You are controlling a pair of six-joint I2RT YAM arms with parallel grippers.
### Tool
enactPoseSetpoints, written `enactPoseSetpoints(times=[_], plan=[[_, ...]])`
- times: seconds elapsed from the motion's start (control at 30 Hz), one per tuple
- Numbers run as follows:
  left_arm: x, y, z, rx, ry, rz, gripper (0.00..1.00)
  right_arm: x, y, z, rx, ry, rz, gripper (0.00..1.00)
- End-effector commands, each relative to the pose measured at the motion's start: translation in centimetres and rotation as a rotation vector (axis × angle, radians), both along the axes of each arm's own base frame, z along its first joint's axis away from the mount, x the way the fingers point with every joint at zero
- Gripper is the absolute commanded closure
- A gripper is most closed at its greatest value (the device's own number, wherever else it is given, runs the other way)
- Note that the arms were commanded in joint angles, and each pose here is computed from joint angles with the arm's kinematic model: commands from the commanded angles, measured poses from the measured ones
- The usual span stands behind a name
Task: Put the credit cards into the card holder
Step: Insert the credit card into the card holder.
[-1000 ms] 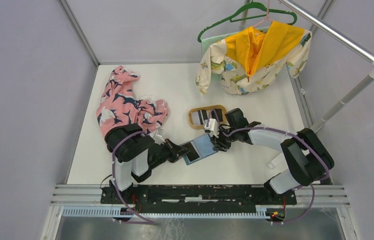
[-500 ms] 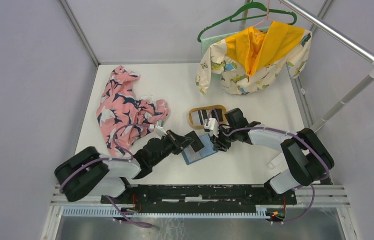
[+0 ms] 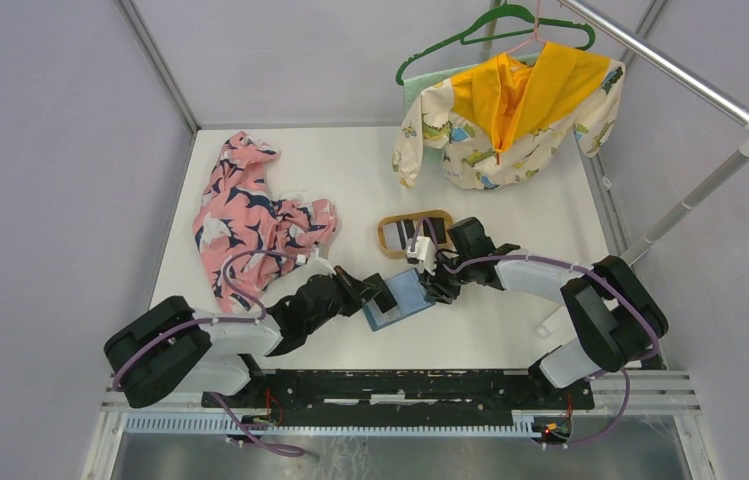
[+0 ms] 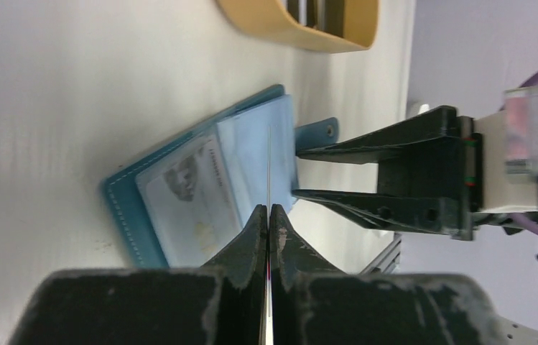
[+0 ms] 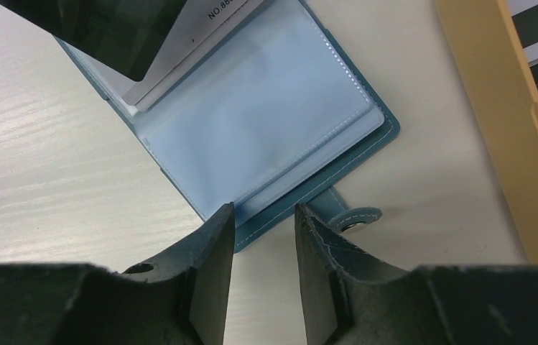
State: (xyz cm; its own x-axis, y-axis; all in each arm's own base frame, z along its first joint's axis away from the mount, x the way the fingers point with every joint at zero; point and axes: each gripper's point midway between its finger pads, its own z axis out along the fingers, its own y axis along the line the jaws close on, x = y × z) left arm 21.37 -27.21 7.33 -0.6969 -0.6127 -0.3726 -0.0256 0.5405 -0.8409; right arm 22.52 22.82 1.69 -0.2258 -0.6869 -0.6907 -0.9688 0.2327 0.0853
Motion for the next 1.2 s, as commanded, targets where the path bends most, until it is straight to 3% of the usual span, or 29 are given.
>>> enactPoseSetpoints(times=[0.0,1.17], plan=[[0.2,-0.4,0.0,-0.014,-0.039,-0.015,0.98,-0.4,0.2,-0.2,-0.010,0.034,-0.015,0.59],[-0.2,-0.9,-3.1,-0.113,0.037,0.012,0.98,-1.1,0.6,-0.3,-0.003,0.054,-0.018,0.59]])
